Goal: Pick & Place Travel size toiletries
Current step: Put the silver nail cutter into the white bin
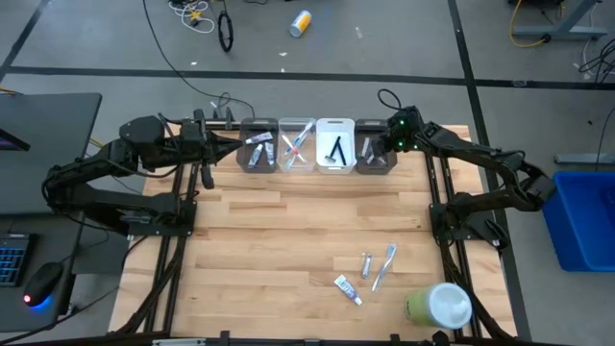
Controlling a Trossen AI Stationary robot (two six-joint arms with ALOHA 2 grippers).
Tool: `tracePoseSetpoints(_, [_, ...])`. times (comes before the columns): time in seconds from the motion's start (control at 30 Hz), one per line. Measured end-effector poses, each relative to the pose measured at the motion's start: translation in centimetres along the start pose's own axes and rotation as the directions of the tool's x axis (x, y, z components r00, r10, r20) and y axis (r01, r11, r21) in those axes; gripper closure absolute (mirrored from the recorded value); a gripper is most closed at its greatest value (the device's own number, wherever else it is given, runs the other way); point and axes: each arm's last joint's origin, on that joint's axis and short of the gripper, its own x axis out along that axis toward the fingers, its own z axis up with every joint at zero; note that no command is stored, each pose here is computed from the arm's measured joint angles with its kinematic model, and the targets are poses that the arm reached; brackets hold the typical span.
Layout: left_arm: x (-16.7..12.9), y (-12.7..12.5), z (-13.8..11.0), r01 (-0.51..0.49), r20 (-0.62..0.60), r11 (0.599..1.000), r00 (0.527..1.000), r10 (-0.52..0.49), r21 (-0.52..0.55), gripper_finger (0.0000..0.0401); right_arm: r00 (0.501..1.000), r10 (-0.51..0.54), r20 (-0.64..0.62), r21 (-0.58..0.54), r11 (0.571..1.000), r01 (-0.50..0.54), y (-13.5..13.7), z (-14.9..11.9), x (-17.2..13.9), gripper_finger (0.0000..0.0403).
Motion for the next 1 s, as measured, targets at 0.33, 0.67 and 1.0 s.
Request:
tracePoseSetpoints(0.33, [0.0,0.0,0.0,0.000,0.000,1.000,1.000,0.000,0.000,0.0383,0.988,0.088,0.129,-0.074,0.994,-0.079,1.5,0.7,-2.2,0.0204])
tracePoseSetpoints(0.67, [-0.1,0.0,0.0,-0.006,0.003,1.000,1.000,0.006,0.014,0.0383,0.923,0.276,0.268,-0.214,0.951,-0.222,3.1,0.9,-7.0,0.0248])
tracePoseSetpoints(1.0, [-0.1,0.0,0.1,-0.008,0.010,0.999,1.000,0.008,0.039,0.0383,0.829,0.513,0.221,-0.407,0.822,-0.399,6.6,-0.8,-9.6,0.0339])
